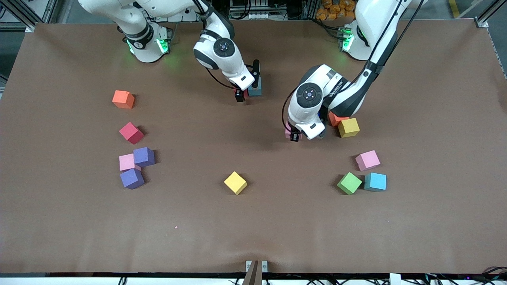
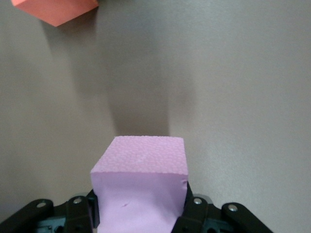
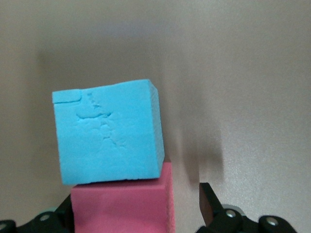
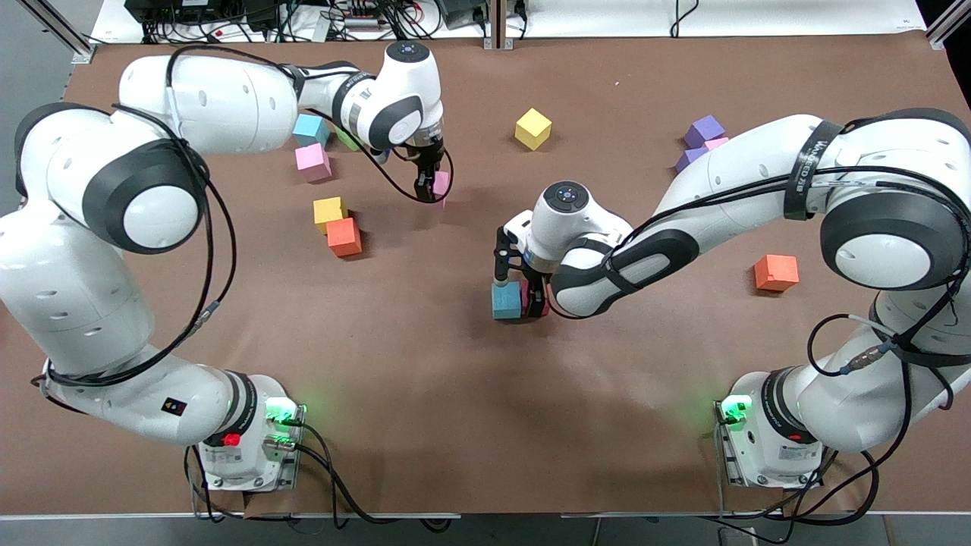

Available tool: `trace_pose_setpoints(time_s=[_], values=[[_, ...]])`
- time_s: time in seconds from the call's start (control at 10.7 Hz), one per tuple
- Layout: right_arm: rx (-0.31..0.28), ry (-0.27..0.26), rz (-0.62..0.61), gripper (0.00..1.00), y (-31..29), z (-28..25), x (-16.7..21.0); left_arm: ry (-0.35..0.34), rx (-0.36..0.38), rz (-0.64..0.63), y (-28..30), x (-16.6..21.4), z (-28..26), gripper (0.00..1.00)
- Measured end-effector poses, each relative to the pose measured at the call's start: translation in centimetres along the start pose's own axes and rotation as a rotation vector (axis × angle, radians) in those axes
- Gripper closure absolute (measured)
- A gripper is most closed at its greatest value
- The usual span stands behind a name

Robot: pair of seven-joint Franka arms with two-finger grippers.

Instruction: Arrange 11 blocks into digit 3

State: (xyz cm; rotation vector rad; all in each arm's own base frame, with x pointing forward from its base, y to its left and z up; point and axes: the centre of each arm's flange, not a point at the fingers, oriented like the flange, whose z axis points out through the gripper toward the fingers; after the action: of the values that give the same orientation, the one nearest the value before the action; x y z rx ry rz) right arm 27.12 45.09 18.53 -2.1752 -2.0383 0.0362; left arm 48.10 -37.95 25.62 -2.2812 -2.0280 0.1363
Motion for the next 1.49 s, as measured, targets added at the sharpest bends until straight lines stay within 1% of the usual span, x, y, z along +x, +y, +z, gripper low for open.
trace_pose_setpoints(time_s=[0.09,0.28,0.56,0.65,0.93,1.03,1.12,1.21,1.31,1.49], values=[[0.005,-0.019,0.000,0.00,0.0,-0.2,-0.1,0.002,0.003,-0.027,-0.1,0.0,0.1,0.42],[0.004,-0.040,0.000,0.00,0.2,-0.9,-0.1,0.004,0.008,-0.067,-0.5,-0.1,0.5,0.42],[0.018,-0.113,-0.001,0.00,0.1,-1.8,-0.7,-0.024,-0.028,-0.124,-1.0,-0.3,0.9,0.42],[0.016,-0.130,0.001,0.00,0.2,-2.5,-0.9,-0.028,-0.033,-0.143,-1.2,-0.2,1.0,0.42],[0.013,-0.174,-0.006,0.00,0.2,-3.5,-1.3,-0.038,-0.032,-0.179,-2.1,-0.9,0.8,0.42],[0.011,-0.181,-0.022,0.00,0.5,-3.9,-1.5,-0.046,-0.025,-0.186,-2.3,-1.2,0.8,0.42],[0.002,-0.177,-0.024,0.00,1.6,-4.6,-2.0,-0.058,-0.013,-0.191,-2.7,-1.7,0.8,0.42],[-0.009,-0.168,0.000,0.00,3.5,-5.6,-3.1,-0.070,-0.006,-0.197,-3.1,-2.3,0.7,0.42],[-0.027,-0.164,0.031,0.00,6.1,-6.6,-4.8,-0.077,-0.005,-0.211,-3.4,-2.8,0.6,0.42],[-0.088,-0.171,0.105,0.00,12.2,-8.6,-9.1,-0.093,-0.015,-0.224,-3.9,-3.7,0.2,0.42]])
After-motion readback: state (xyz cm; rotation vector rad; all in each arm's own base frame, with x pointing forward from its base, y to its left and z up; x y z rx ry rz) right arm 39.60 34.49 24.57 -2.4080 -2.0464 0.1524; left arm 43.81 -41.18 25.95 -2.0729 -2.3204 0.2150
